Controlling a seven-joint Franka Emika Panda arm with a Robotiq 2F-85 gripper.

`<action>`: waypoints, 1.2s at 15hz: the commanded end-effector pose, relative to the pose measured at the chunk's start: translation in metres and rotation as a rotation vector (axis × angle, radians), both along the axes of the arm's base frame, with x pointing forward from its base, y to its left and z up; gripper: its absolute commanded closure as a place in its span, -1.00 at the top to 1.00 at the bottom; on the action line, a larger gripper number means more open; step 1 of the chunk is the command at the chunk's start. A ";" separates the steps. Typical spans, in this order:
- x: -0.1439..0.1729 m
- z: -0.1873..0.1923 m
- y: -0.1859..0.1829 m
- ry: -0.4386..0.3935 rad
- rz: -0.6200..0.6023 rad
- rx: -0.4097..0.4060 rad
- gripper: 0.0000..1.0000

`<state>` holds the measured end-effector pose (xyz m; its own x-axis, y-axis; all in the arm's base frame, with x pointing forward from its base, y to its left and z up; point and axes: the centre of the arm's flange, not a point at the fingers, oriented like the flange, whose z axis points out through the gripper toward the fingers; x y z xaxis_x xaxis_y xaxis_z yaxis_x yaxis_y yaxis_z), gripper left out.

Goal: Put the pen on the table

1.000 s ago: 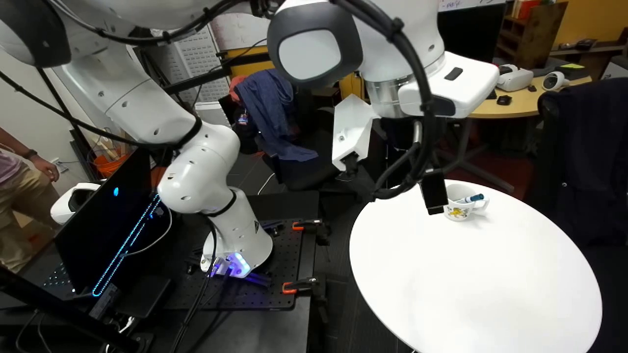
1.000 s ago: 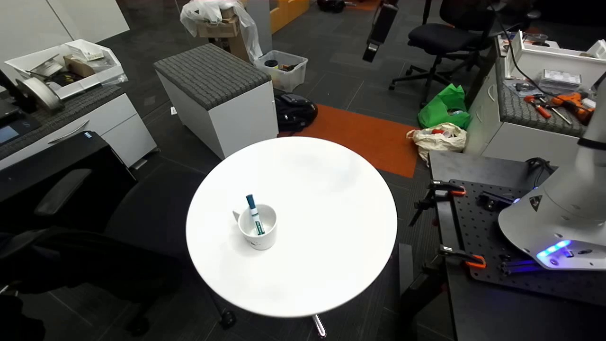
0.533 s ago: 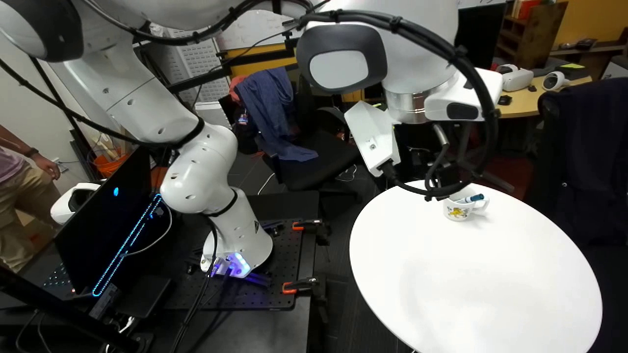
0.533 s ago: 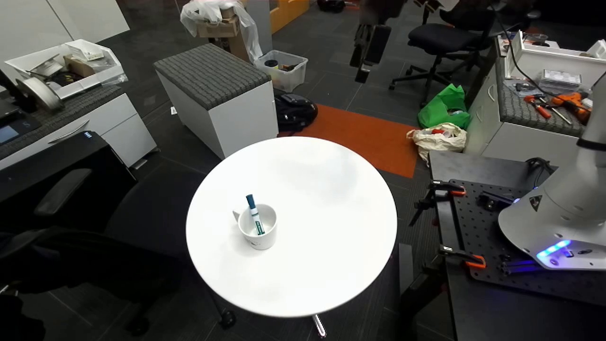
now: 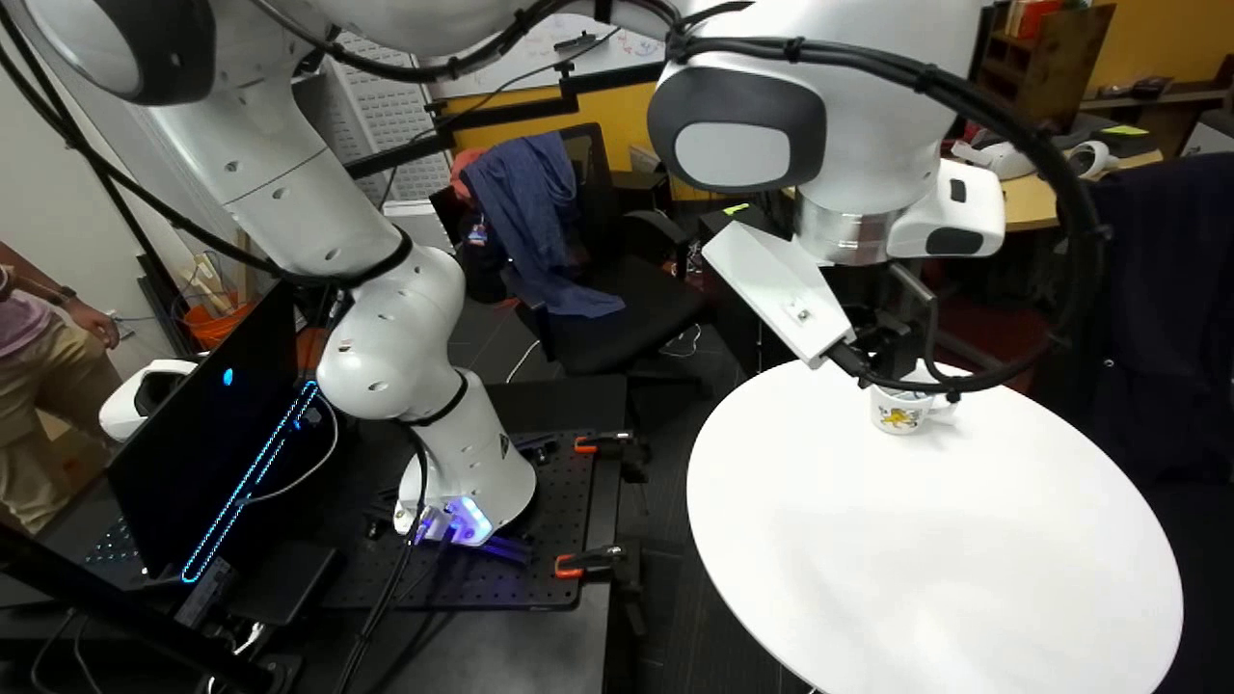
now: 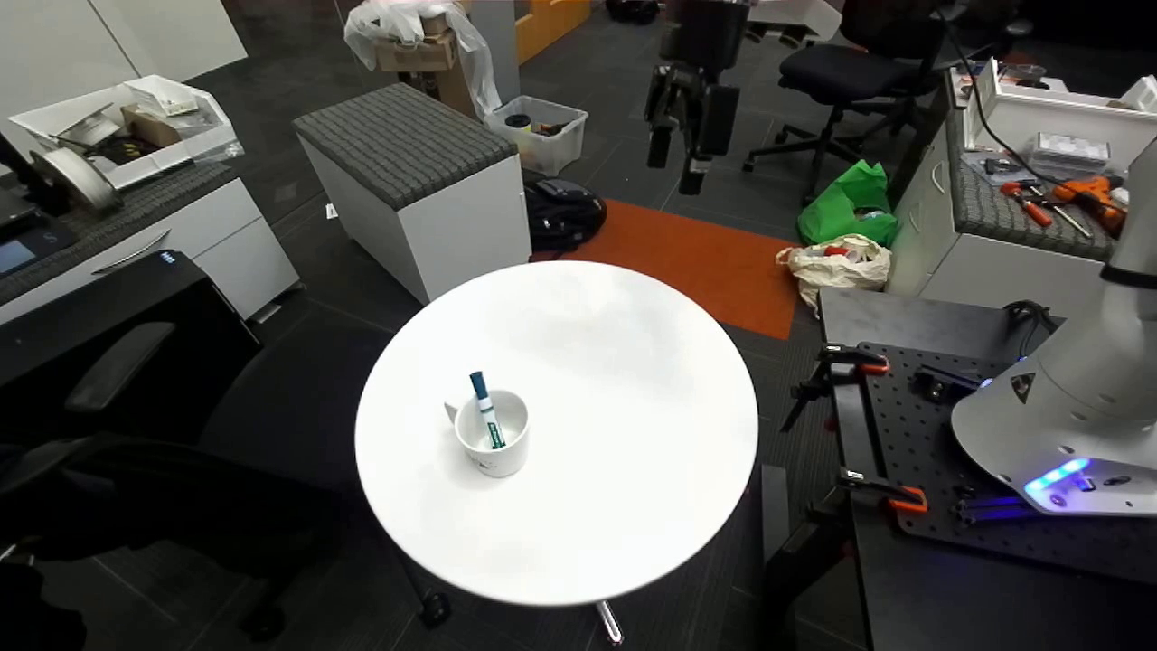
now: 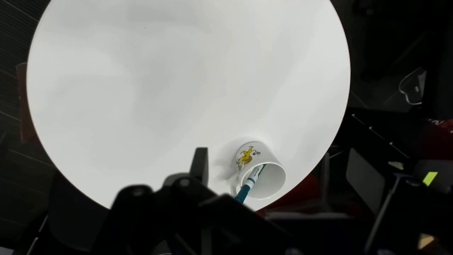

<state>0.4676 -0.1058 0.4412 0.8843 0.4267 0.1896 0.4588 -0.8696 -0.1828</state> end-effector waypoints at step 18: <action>0.102 -0.081 0.110 0.138 -0.416 -0.095 1.00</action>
